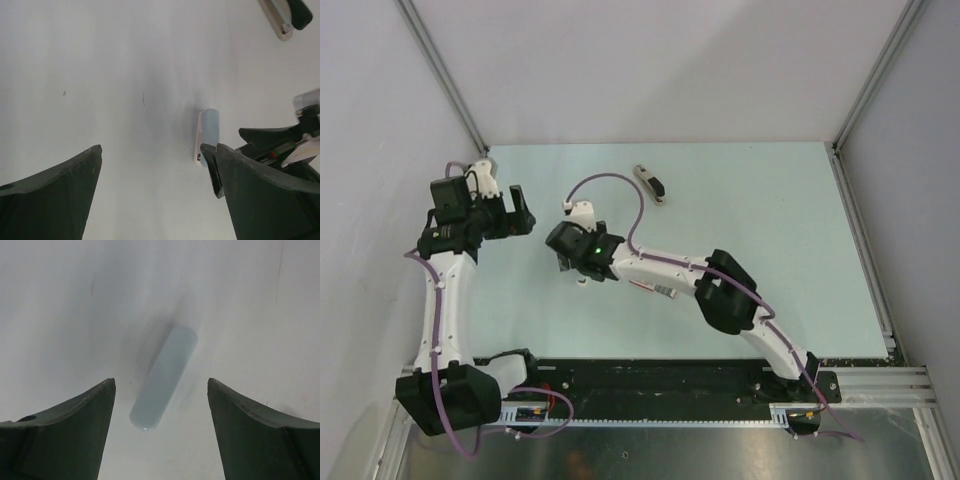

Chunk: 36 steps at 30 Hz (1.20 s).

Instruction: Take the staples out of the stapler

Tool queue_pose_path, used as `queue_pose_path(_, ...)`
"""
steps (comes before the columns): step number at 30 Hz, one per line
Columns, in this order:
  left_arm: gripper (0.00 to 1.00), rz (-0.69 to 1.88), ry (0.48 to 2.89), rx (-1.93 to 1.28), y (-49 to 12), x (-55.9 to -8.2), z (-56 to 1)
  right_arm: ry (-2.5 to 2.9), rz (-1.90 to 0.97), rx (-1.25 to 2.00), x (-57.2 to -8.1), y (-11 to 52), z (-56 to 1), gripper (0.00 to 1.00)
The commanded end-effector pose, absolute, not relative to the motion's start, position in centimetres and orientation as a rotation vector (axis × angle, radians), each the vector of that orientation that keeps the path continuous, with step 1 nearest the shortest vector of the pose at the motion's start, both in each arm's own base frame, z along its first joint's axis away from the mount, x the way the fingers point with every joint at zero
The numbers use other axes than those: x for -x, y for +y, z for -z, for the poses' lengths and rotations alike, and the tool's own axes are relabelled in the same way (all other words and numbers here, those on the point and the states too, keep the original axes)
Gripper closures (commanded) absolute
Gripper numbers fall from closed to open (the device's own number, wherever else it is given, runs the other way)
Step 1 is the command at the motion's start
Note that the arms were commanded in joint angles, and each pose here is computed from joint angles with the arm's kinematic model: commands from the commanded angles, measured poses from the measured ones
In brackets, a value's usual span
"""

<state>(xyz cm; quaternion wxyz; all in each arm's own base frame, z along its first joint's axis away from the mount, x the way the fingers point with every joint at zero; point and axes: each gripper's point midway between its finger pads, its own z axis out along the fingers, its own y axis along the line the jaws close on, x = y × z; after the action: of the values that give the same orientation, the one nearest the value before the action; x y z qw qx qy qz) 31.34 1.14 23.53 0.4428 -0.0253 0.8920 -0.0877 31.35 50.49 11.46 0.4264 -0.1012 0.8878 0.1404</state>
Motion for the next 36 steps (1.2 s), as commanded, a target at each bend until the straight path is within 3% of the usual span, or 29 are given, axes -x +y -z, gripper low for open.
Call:
queue_pose_path(1, 0.01, 0.214, 2.281, -0.026, 1.7, -29.7, -21.5, 2.299, -0.232, 0.221, -29.9, 49.2, -10.3, 0.22)
queue_pose_path(24, 0.01, 0.201, 2.365, -0.009, 2.6, -28.1, -17.9, 2.359, -0.258, 0.218, -29.1, 51.7, -7.0, 0.35)
queue_pose_path(28, 0.01, 0.207, 2.369, -0.012, 2.6, -28.2, -17.7, 2.359, -0.233, 0.222, -29.4, 51.3, -6.5, 0.44)
queue_pose_path(32, 0.0, 0.213, 2.368, -0.023, 2.5, -28.3, -17.8, 2.374, -0.253, 0.223, -29.8, 51.3, -6.3, 0.61)
queue_pose_path(36, 0.02, 0.245, 2.364, -0.047, 2.0, -28.2, -17.7, 2.374, -0.279, 0.227, -29.9, 51.4, -6.6, 0.7)
